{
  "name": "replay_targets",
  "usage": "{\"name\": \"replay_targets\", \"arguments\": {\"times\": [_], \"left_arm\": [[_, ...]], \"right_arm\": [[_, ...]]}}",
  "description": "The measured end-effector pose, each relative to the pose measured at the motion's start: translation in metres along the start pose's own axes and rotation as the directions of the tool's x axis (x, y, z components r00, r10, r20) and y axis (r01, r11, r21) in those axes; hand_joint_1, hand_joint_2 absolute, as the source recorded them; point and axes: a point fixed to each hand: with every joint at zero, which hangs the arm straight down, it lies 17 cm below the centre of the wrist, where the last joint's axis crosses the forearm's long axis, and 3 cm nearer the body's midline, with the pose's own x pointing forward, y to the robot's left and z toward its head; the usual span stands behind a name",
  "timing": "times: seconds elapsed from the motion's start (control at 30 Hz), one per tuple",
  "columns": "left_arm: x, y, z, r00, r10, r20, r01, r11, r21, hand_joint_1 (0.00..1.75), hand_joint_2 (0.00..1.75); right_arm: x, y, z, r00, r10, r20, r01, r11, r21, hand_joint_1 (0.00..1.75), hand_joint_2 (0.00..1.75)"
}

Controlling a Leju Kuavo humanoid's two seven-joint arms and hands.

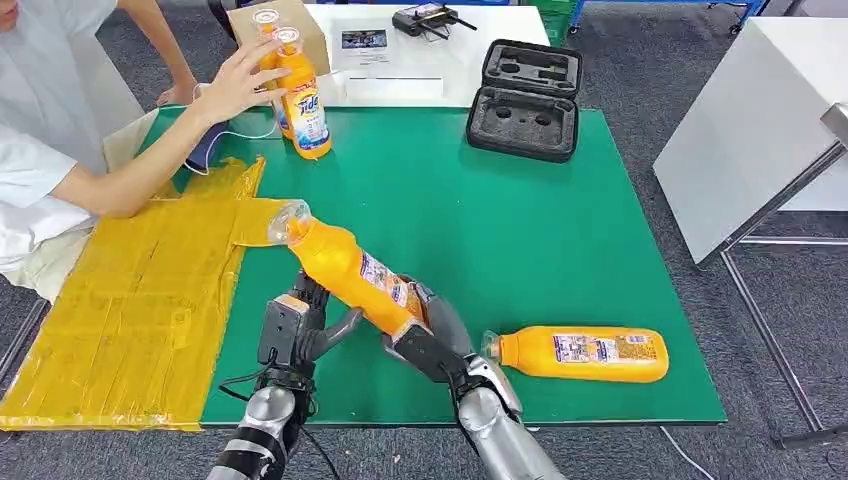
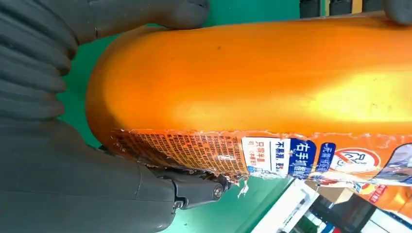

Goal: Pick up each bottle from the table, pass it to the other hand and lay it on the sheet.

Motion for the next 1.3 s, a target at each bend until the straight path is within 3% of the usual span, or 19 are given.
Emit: {"name": "replay_targets", "arguments": {"times": [0.27,0.73,1.3], "left_arm": [[-0.003,-0.002,0.001,0.999,0.037,-0.013,-0.037,0.999,-0.020,0.00,1.75],[0.008,-0.051,0.020,0.932,0.352,-0.079,-0.361,0.898,-0.252,0.00,1.75],[0.028,-0.054,0.017,0.960,0.279,-0.002,-0.272,0.933,-0.235,0.00,1.75]], "right_arm": [[0.000,0.003,0.000,1.000,0.010,0.001,-0.010,1.000,0.004,1.75,1.75],[-0.003,0.012,0.003,1.000,0.015,0.003,-0.015,0.999,0.029,1.75,1.75],[-0.013,0.021,0.009,0.999,0.042,-0.020,-0.041,0.998,0.038,1.75,1.75]]}}
